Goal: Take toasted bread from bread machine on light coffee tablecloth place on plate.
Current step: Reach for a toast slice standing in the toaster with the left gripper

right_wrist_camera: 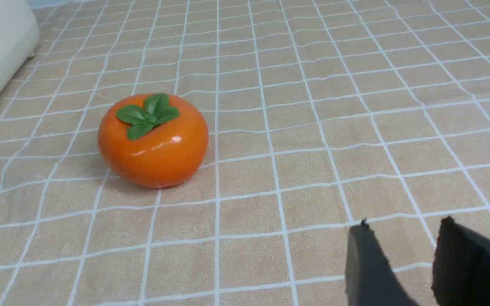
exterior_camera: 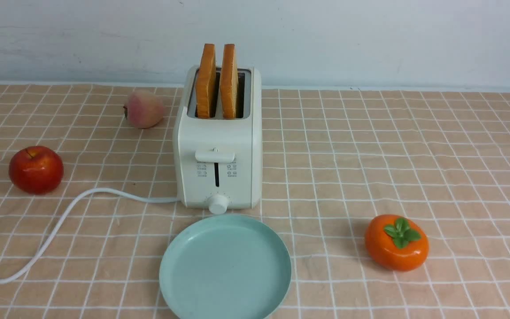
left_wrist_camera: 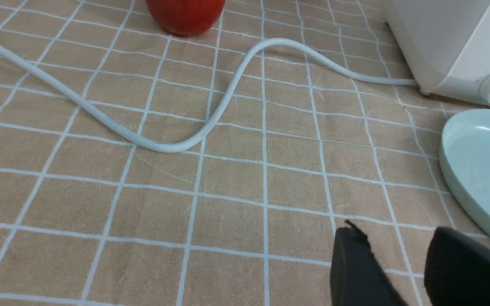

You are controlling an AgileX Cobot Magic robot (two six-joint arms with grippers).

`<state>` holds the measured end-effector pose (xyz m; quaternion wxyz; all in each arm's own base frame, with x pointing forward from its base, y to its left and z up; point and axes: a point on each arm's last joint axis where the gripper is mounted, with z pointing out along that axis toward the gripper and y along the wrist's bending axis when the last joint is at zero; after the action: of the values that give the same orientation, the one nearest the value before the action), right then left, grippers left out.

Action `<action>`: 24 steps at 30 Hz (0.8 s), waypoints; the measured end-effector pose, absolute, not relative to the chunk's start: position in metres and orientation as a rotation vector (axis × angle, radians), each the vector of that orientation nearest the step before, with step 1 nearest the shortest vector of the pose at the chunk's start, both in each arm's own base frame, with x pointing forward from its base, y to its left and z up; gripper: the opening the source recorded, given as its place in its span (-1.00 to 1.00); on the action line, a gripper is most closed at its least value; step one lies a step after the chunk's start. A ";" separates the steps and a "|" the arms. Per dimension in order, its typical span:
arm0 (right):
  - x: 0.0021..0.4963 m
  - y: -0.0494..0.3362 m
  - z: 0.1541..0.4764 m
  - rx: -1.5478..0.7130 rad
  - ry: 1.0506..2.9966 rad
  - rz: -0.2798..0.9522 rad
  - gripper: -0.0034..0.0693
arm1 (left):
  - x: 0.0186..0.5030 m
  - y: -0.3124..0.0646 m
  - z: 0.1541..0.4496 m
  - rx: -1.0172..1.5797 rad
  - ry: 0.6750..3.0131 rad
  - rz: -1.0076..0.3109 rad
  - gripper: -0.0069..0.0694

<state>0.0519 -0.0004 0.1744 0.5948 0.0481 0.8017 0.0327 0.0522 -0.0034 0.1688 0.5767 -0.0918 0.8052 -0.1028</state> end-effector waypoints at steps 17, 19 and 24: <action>0.052 0.000 0.174 0.112 1.863 0.076 -0.25 | 0.052 -0.003 0.169 -0.215 1.885 -0.241 -0.19; 0.052 0.000 0.174 0.112 1.863 0.076 -0.25 | 0.052 -0.003 0.169 -0.215 1.885 -0.241 -0.19; 0.052 0.000 0.174 0.112 1.863 0.076 -0.25 | 0.052 -0.003 0.169 -0.211 1.885 -0.234 -0.19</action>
<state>0.0519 -0.0004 0.1744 0.5948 0.0481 0.8017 0.0328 0.0522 -0.0031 0.1688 0.5772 -0.0900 0.8054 -0.0999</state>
